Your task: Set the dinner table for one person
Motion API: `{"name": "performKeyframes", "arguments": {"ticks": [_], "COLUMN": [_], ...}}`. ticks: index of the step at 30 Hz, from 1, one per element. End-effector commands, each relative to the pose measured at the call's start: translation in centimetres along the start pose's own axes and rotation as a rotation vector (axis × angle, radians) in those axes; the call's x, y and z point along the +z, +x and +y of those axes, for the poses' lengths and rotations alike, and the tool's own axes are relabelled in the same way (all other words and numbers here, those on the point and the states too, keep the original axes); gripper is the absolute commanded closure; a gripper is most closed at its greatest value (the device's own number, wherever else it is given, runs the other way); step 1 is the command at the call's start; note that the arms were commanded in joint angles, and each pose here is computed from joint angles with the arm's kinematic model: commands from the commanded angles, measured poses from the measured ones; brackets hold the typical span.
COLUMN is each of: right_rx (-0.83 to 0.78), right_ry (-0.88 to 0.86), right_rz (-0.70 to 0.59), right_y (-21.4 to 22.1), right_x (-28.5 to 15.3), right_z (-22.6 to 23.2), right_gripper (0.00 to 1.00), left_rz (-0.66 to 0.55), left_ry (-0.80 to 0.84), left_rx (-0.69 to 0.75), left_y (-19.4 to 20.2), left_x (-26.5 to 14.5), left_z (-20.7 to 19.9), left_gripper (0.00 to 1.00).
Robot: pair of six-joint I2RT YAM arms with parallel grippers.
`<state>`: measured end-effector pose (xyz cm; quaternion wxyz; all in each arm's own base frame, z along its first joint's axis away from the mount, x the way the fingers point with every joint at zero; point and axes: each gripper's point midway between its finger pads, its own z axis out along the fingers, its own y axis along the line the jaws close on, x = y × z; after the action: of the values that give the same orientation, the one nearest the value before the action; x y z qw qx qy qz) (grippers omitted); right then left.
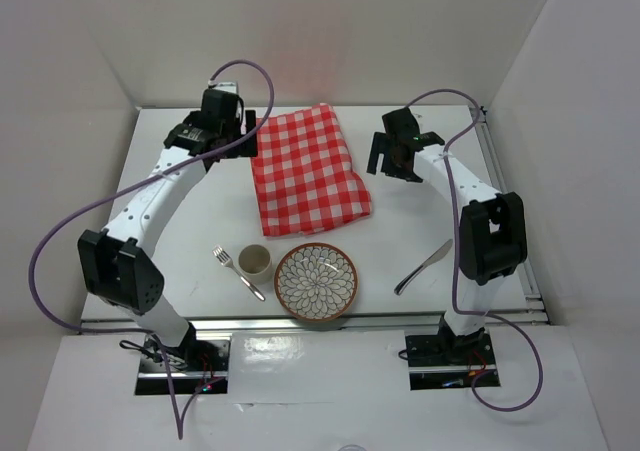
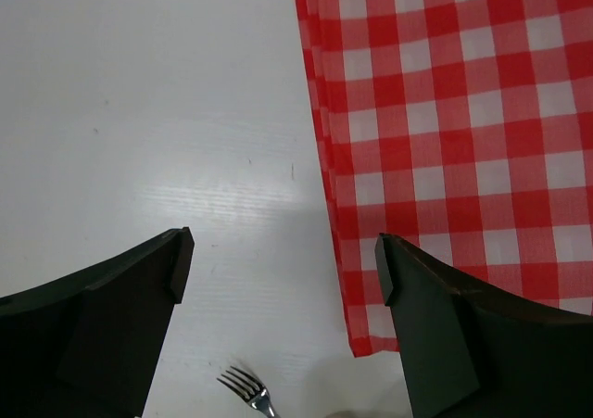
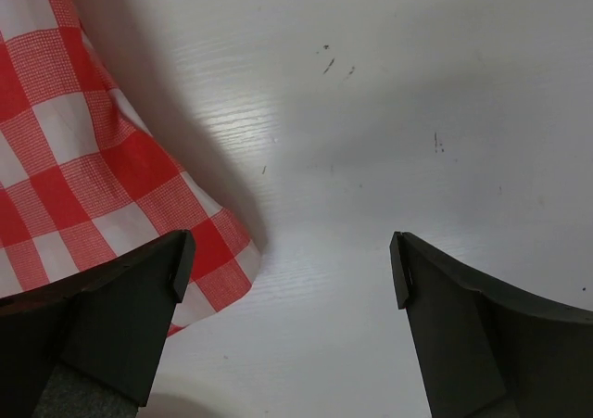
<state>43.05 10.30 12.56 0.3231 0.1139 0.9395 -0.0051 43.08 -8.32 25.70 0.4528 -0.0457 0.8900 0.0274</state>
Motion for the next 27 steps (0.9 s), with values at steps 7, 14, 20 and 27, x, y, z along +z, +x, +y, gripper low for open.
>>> {"name": "performKeyframes", "arguments": {"ticks": [7, 14, 20, 27], "right_rx": [0.052, 0.056, 0.058, 0.052], "right_ry": [-0.049, -0.094, -0.186, -0.182], "right_rz": [-0.028, -0.027, -0.027, 0.003], "right_y": [-1.0, 0.1, 1.5, 1.8], "right_x": [-1.5, -2.5, -2.5, -2.3], "right_z": [0.4, 0.4, 1.0, 1.1], "right_gripper": [0.0, 0.0, 0.0, 0.0], "left_rz": [0.324, 0.465, 0.57, 0.687], "left_ry": [0.11, 0.253, 0.357, 0.307], "left_rx": [-0.131, -0.256, -0.262, -0.28], "left_y": [7.3, 12.0, 14.6, 19.3], "left_x": [0.5, 0.6, 0.9, 3.1], "left_z": [-2.3, -4.7, -6.3, -5.7], "left_gripper": [0.01, 0.01, 0.02, 0.01]}}
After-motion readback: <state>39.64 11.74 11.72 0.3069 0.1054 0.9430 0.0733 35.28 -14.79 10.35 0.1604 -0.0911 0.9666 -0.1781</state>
